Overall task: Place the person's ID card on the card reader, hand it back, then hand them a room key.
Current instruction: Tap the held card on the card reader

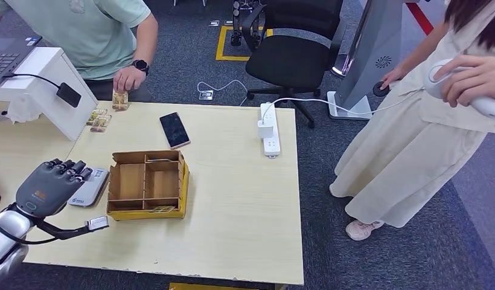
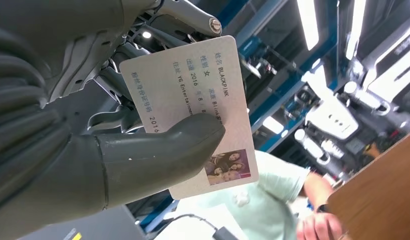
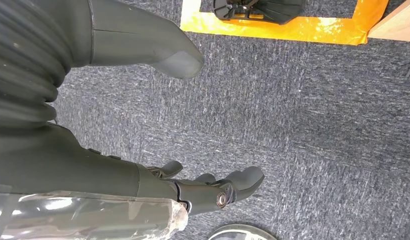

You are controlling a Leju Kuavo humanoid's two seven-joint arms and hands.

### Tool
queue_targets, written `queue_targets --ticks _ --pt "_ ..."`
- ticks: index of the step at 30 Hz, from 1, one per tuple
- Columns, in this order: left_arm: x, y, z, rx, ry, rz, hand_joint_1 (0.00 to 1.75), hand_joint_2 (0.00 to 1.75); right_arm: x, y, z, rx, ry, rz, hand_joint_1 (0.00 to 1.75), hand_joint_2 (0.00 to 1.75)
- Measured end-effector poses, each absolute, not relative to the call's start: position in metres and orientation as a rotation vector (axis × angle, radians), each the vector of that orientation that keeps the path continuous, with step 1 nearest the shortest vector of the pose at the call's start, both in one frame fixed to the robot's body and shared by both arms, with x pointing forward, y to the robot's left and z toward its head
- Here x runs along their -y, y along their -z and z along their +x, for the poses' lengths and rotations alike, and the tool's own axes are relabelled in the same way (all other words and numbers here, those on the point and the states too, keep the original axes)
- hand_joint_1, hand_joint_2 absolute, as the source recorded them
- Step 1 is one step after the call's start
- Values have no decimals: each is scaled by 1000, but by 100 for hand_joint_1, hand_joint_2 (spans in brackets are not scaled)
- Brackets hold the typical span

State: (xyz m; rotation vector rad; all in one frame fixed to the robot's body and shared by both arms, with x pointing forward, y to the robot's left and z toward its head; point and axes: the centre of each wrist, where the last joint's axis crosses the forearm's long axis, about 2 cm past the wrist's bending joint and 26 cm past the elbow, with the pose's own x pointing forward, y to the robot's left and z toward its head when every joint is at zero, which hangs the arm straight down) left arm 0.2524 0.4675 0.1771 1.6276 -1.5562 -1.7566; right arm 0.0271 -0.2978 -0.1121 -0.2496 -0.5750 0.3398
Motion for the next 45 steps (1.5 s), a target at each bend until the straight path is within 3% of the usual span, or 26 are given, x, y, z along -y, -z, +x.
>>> queue_targets --ticks 17,32,45 --pt "-437 -171 246 1692 1738 1628 175 175 298 112 29 578 -342 -250 0 175" --pt "-457 -180 302 1569 1659 1684 175 175 297 111 39 590 -374 -248 0 175" --pt "-465 -165 313 1456 1683 1635 175 175 297 111 39 589 -371 -249 0 175"
